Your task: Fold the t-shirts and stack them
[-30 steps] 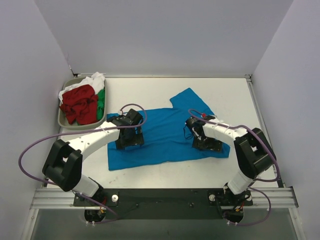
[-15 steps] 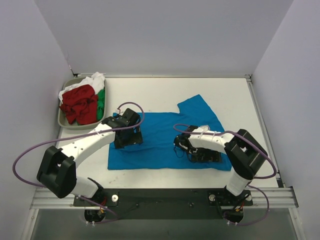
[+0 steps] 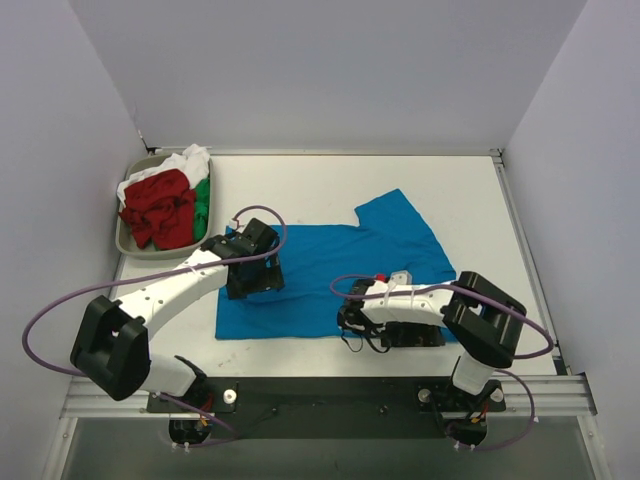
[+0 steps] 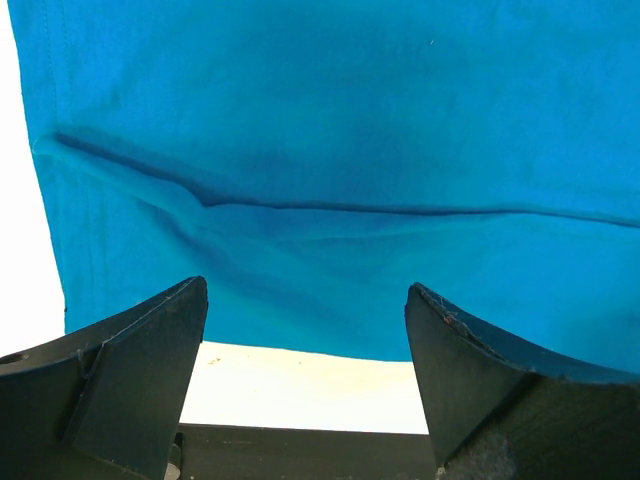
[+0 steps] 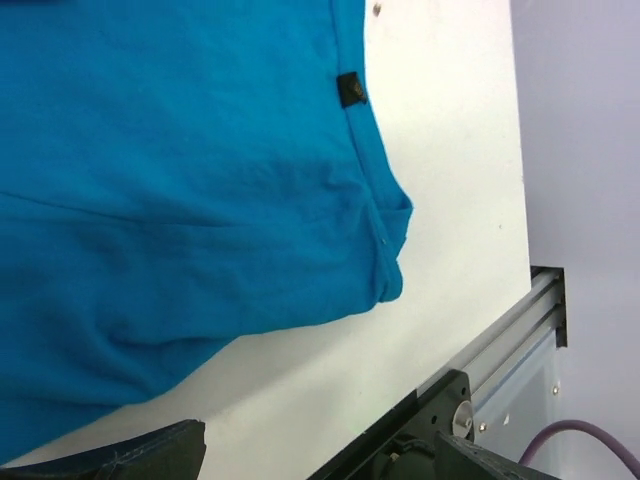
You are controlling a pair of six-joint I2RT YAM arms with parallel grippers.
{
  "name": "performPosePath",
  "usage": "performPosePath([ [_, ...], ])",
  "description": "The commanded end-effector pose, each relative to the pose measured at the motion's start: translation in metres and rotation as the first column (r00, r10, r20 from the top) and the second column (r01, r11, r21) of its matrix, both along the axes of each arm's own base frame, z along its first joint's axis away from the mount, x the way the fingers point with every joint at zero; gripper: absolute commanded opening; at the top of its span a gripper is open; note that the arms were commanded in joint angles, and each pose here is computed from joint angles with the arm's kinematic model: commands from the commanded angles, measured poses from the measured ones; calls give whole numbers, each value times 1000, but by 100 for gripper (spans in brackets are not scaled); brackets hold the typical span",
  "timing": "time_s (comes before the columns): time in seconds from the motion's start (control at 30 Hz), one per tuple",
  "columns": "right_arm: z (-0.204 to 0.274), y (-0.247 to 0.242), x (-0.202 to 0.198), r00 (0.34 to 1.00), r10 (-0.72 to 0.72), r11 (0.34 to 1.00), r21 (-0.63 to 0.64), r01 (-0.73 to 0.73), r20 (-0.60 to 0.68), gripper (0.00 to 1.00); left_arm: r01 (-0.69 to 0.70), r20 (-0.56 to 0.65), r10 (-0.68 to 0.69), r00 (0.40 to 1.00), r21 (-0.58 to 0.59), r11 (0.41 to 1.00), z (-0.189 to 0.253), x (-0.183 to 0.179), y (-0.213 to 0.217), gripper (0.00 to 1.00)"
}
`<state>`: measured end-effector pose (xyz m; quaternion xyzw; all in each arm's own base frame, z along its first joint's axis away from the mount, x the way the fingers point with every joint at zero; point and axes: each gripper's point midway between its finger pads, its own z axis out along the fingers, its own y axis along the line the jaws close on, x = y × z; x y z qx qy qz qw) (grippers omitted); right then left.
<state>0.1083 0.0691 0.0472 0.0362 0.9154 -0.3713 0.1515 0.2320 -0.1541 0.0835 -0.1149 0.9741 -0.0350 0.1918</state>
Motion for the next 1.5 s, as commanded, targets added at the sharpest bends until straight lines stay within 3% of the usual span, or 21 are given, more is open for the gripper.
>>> performPosePath([
  [0.0, 51, -4, 10, 996, 23, 998, -67, -17, 89, 98, -3, 43, 4, 999, -20, 1000, 16, 5, -1, 90],
  [0.2, 81, 9, 47, 980, 69, 997, -52, -60, 188, 98, 2, 58, -1, 998, -16, 1000, 18, 9, -2, 90],
  [0.33, 67, 16, 68, 984, 77, 992, -108, -60, 159, 98, 26, 25, -26, 999, 14, 1000, 0, 8, -8, 90],
  [0.47, 38, 38, 78, 989, 81, 996, -39, -77, 126, 98, 77, 1, -77, 997, 24, 997, -11, -2, -30, 90],
  [0.77, 24, 78, 75, 986, 134, 988, 57, -140, 97, 98, 184, 38, -182, 982, -51, 982, -9, -23, -89, 90],
  [1.17, 5, 51, 54, 989, 114, 990, 75, -121, 90, 98, 124, -10, -124, 992, 17, 992, -51, -36, -59, 91],
  [1.3, 5, 49, 54, 984, 117, 975, 173, -140, 136, 98, 92, -16, -95, 995, -121, 988, -56, -38, -58, 91],
  [1.33, 12, 56, 58, 975, 110, 954, 254, -158, 193, 98, 83, 42, -76, 996, -195, 977, -42, -27, -63, 91],
  [1.47, 20, 53, 57, 961, 96, 894, 402, -198, 261, 100, 95, 93, -74, 993, -248, 964, -26, -25, -59, 91],
])
